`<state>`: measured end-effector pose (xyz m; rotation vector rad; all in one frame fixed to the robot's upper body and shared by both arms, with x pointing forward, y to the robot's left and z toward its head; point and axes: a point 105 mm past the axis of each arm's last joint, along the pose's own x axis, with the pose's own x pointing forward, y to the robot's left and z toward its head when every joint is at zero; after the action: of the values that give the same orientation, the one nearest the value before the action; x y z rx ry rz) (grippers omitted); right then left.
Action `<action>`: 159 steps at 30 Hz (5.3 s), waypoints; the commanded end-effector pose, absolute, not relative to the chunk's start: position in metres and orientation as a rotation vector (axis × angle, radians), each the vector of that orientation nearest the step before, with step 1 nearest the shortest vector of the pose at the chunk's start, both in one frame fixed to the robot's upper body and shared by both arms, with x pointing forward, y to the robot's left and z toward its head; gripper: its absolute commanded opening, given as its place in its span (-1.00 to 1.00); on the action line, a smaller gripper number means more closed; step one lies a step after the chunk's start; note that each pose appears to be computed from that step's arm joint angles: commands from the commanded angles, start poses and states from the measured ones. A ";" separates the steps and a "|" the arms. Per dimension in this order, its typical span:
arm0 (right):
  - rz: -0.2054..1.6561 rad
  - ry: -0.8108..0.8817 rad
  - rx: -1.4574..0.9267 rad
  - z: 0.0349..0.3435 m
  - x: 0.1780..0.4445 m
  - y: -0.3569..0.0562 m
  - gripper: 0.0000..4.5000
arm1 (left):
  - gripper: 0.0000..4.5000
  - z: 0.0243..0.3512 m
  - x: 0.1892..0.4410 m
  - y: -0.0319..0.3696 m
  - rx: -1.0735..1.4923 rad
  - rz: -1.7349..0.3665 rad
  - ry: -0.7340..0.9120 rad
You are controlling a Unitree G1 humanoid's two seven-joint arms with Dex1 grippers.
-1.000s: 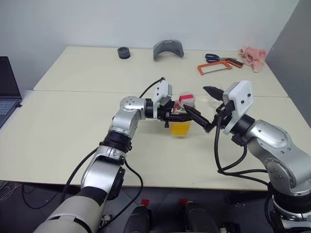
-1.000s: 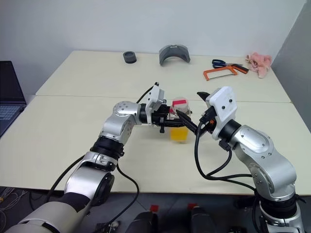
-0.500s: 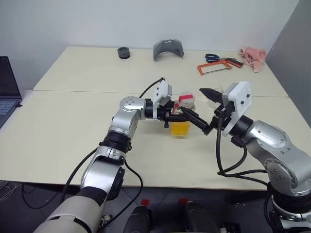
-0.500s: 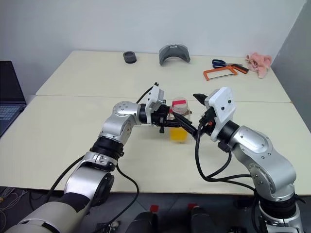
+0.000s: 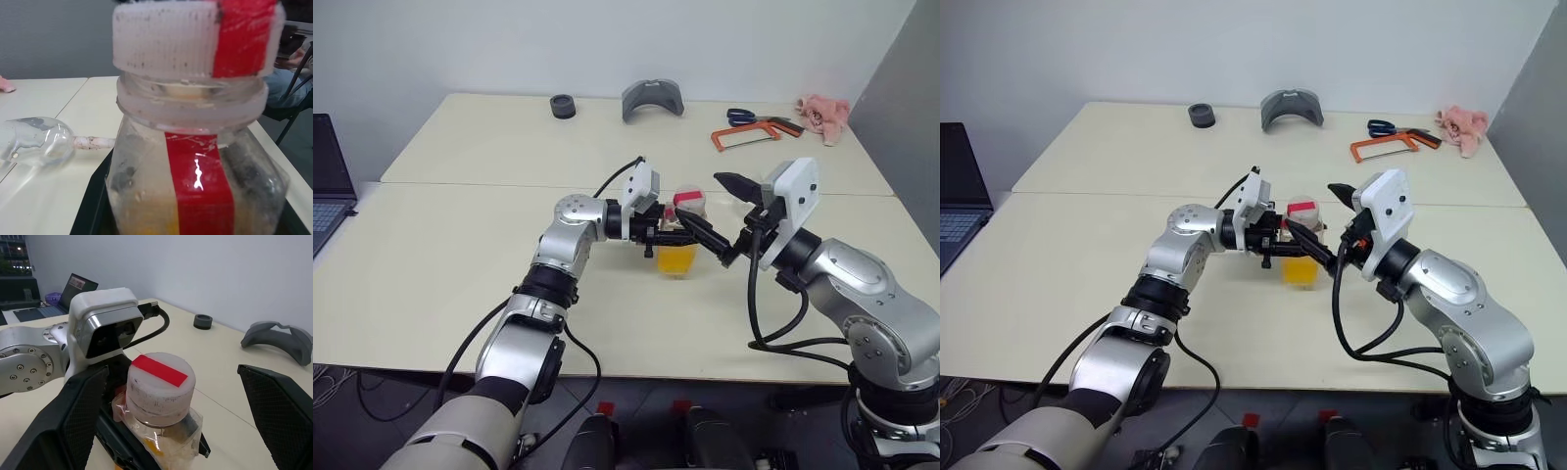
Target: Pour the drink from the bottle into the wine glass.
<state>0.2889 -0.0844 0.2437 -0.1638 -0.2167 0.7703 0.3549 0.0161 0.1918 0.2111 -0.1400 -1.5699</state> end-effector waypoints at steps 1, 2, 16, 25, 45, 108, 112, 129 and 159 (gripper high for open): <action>0.751 -0.266 -0.182 0.255 0.287 -0.087 1.00 | -0.26 0.206 0.350 0.013 0.232 -1.586 -0.209; 0.748 -0.265 -0.185 0.254 0.288 -0.087 1.00 | -0.26 0.206 0.350 0.013 0.233 -1.586 -0.209; 0.728 -0.277 -0.201 0.256 0.293 -0.086 1.00 | -0.26 0.207 0.349 0.011 0.233 -1.588 -0.212; 0.699 -0.284 -0.213 0.257 0.297 -0.087 1.00 | -0.26 0.207 0.348 0.011 0.233 -1.589 -0.216; 0.790 -0.266 -0.133 0.256 0.288 -0.076 1.00 | -0.26 0.207 0.349 0.011 0.230 -1.583 -0.215; 0.707 -0.217 -0.139 0.246 0.270 -0.140 -0.24 | -0.27 0.201 0.342 0.014 0.169 -1.559 -0.208; 0.519 -0.117 -0.103 0.198 0.267 -0.180 -0.24 | -0.27 0.202 0.343 0.015 0.173 -1.551 -0.209; 0.412 0.122 -0.215 0.099 0.252 -0.222 1.00 | -0.27 0.207 0.368 0.041 0.209 -1.329 -0.245; 1.012 -0.137 -0.305 0.211 0.328 0.001 1.00 | 0.13 0.205 0.461 0.214 0.087 -0.190 -0.199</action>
<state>0.3326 -0.0046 0.1976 -0.2880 -0.0752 0.9936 0.4613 0.2164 0.1869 0.0786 -0.1316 -0.1768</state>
